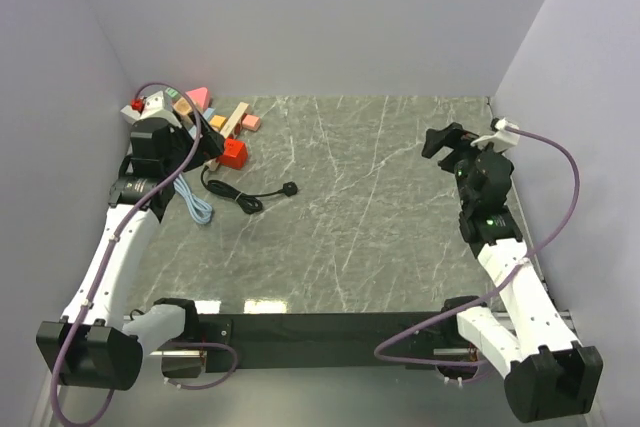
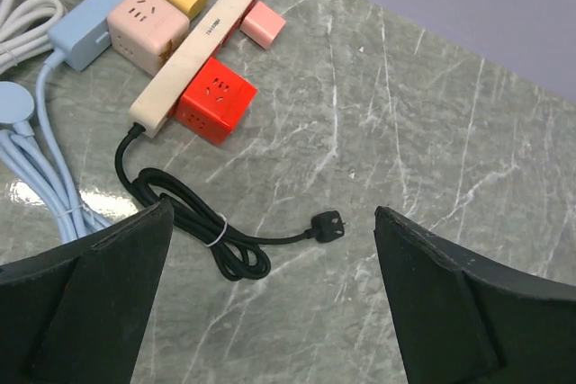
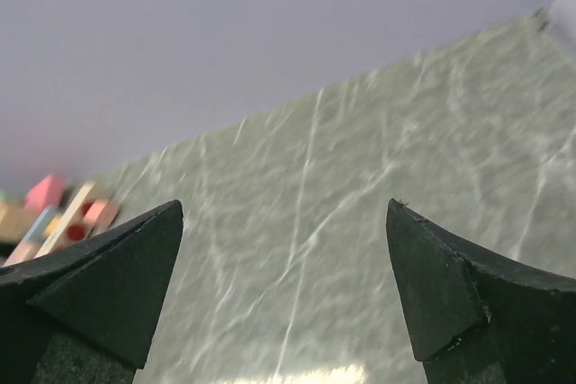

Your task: Pull the plug off the socket

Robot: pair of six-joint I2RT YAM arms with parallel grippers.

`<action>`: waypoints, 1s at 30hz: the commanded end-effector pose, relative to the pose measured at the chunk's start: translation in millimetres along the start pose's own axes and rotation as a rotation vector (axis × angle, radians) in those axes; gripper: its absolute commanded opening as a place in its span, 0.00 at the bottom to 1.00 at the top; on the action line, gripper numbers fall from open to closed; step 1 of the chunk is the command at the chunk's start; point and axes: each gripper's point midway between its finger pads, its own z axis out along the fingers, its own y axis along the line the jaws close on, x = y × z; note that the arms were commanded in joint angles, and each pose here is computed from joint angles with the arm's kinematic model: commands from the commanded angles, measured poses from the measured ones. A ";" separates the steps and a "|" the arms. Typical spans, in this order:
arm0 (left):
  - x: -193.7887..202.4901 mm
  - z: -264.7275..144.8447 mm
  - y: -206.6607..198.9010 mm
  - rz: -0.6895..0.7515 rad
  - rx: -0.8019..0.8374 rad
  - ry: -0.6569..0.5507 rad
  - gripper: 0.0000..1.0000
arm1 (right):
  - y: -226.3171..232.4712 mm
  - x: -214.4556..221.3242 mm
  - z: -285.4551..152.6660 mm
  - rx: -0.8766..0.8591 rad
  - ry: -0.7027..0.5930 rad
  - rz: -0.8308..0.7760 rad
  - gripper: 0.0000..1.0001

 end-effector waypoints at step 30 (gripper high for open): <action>92.4 180.8 132.2 0.360 -0.436 0.483 0.82 | 48.9 92.1 -84.7 -0.193 0.515 0.074 1.00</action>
